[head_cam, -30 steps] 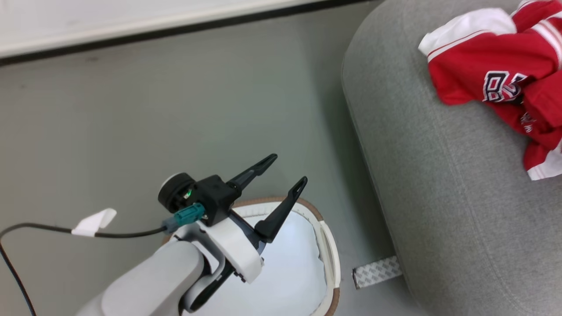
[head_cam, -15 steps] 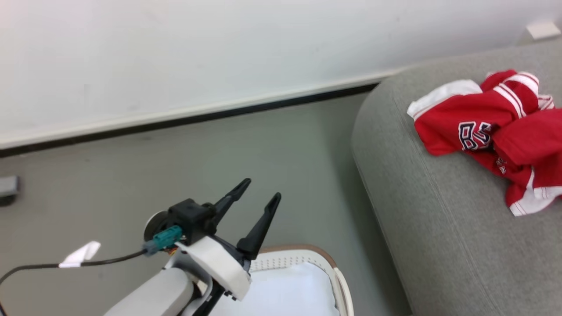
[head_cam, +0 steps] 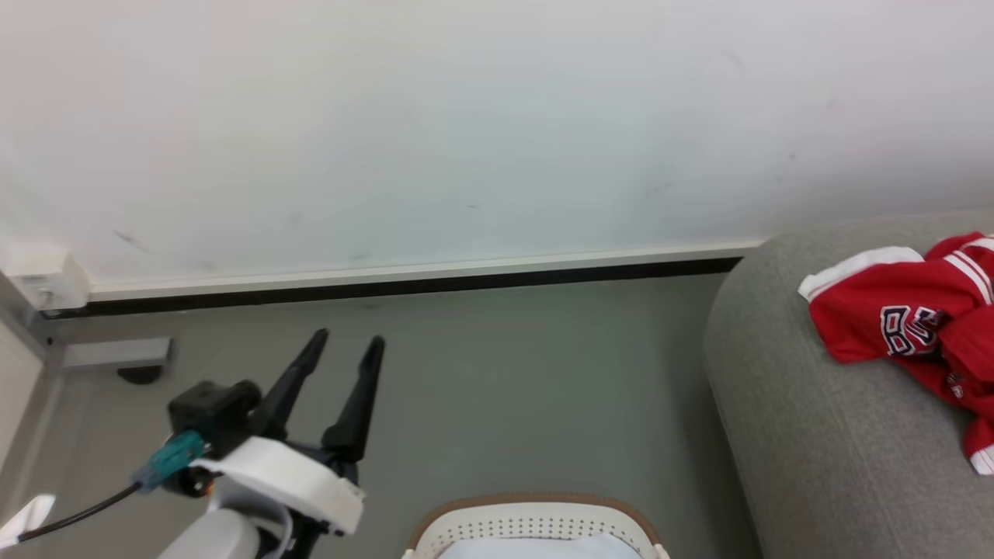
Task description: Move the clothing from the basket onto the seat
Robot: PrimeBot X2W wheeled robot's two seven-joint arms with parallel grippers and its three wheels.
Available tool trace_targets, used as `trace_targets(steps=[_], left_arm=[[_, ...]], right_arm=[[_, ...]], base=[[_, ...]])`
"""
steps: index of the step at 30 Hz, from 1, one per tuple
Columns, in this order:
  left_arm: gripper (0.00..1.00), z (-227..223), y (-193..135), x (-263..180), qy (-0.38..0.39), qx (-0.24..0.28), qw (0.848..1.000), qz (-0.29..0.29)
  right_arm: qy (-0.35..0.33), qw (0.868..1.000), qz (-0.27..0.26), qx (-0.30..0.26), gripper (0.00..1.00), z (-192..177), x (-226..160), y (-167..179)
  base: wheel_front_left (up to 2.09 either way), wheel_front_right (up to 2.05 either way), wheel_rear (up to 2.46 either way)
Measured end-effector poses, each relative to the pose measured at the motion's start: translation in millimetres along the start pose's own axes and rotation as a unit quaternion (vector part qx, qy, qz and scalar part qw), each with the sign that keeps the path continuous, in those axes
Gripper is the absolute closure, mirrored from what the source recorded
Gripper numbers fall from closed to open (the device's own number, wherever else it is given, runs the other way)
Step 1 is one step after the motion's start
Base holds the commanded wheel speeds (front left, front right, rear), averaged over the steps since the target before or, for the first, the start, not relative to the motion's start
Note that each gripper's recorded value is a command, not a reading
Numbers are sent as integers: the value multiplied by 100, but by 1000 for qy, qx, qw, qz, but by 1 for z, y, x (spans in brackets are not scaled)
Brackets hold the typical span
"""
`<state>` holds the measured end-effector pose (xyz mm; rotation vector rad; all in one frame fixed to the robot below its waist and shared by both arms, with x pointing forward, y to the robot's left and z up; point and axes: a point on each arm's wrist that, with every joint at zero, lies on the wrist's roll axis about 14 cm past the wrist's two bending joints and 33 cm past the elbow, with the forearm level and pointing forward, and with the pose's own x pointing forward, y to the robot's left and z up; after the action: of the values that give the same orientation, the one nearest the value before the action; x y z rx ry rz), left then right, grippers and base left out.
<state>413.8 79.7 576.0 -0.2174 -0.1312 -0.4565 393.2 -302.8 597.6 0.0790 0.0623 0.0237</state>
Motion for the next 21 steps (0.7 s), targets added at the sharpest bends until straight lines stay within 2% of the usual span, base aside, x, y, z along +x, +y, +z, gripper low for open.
trace_targets(steps=[4, 9, 17, 21], left_arm=[[0, 9, 26, -22, -13, -1, 999, 53], [0, 10, 51, -47, -20, -4, 994, 108], [0, 14, 63, -78, -48, 9, 986, 162], [0, 5, 62, -85, -44, 20, 985, 166]], right_arm=[[-38, 998, 36, 21, 0, 2, 3, 36], [-59, 996, 48, 41, 0, -18, -3, 64], [-89, 993, 45, 57, 0, -52, -25, 93], [-98, 991, 62, 63, 0, -65, -30, 116]], base=[[0, 0, 0], [0, 0, 0], [0, 0, 0], [0, 0, 0]])
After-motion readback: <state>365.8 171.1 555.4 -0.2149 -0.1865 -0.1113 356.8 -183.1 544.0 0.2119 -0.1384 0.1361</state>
